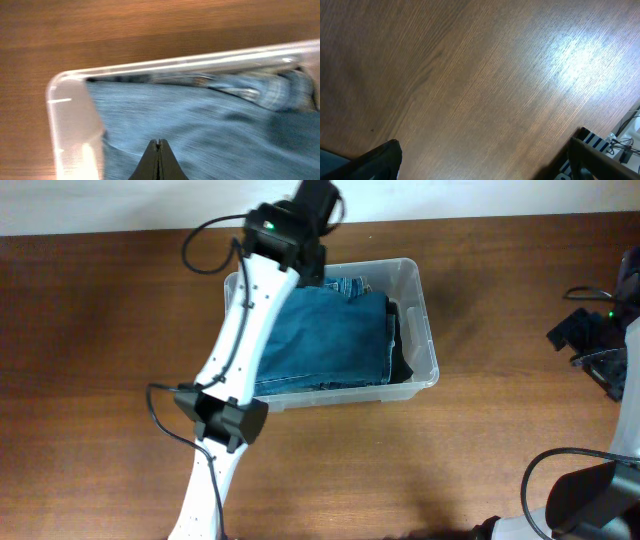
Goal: Pack container
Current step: 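Press and tuck the dark-blue denim flat inside the bin with the left gripper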
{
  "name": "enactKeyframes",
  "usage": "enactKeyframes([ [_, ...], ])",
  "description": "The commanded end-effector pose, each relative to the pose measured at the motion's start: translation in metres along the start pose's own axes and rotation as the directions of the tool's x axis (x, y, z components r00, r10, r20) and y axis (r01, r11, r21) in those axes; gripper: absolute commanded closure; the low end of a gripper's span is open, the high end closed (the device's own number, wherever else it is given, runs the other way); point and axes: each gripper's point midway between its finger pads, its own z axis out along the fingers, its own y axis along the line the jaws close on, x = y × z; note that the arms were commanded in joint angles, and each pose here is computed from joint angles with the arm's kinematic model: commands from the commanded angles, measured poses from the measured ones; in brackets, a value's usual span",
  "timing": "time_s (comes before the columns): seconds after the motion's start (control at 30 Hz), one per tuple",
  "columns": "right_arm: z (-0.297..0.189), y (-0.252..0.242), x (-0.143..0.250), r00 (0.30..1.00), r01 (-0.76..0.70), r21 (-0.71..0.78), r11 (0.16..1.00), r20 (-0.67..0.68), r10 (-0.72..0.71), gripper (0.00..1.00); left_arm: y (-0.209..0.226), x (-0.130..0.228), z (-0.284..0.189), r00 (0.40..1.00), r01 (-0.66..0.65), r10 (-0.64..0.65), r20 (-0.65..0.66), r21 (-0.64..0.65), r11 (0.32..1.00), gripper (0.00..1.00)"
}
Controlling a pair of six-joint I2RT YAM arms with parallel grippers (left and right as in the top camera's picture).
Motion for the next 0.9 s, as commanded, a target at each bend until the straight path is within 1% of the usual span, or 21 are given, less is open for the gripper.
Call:
enactKeyframes([
  [0.0, -0.003, -0.003, -0.001, 1.0, -0.016, 0.0, 1.0, 0.011, 0.016, 0.01, 0.014, 0.005, 0.031, 0.997, 0.037, -0.037, -0.07, -0.012, 0.999, 0.99],
  [0.17, -0.003, -0.003, -0.001, 1.0, -0.016, 0.0, 1.0, 0.011, 0.016, 0.02, 0.014, 0.018, 0.065, 0.987, 0.044, -0.045, -0.152, -0.005, 0.999, 0.99],
  [0.33, -0.003, -0.003, -0.001, 1.0, -0.016, 0.0, 1.0, 0.011, 0.016, 0.02, 0.01, 0.034, 0.099, 0.974, 0.027, -0.032, -0.223, -0.026, 0.999, 0.99],
  [0.5, -0.003, -0.003, -0.001, 1.0, -0.016, 0.0, 1.0, 0.011, 0.016, 0.01, 0.01, 0.036, 0.12, 0.973, 0.024, -0.033, -0.229, -0.041, 0.999, 0.99],
  [0.6, -0.003, -0.003, -0.001, 1.0, -0.016, 0.0, 1.0, 0.011, 0.016, 0.02, 0.011, 0.032, 0.121, 0.976, 0.026, -0.033, -0.216, -0.037, 0.999, 0.99],
  [0.7, -0.003, -0.003, -0.001, 1.0, -0.016, 0.0, 1.0, 0.011, 0.016, 0.02, 0.012, 0.027, 0.111, 0.98, 0.032, -0.037, -0.195, -0.03, 0.999, 0.99],
  [0.77, -0.003, -0.003, -0.001, 1.0, -0.016, 0.0, 1.0, 0.011, 0.016, 0.02, 0.012, 0.019, 0.098, 0.987, 0.026, -0.029, -0.16, -0.017, 1.0, 0.99],
  [0.83, -0.003, -0.003, -0.001, 1.0, -0.016, 0.0, 1.0, 0.011, 0.016, 0.02, 0.014, 0.005, 0.071, 0.996, 0.036, -0.035, -0.088, 0.007, 0.999, 0.99],
  [0.87, -0.003, -0.003, -0.001, 1.0, -0.016, 0.0, 1.0, 0.011, 0.016, 0.02, 0.014, 0.003, 0.067, 0.996, 0.035, -0.035, -0.079, 0.01, 0.999, 0.99],
])
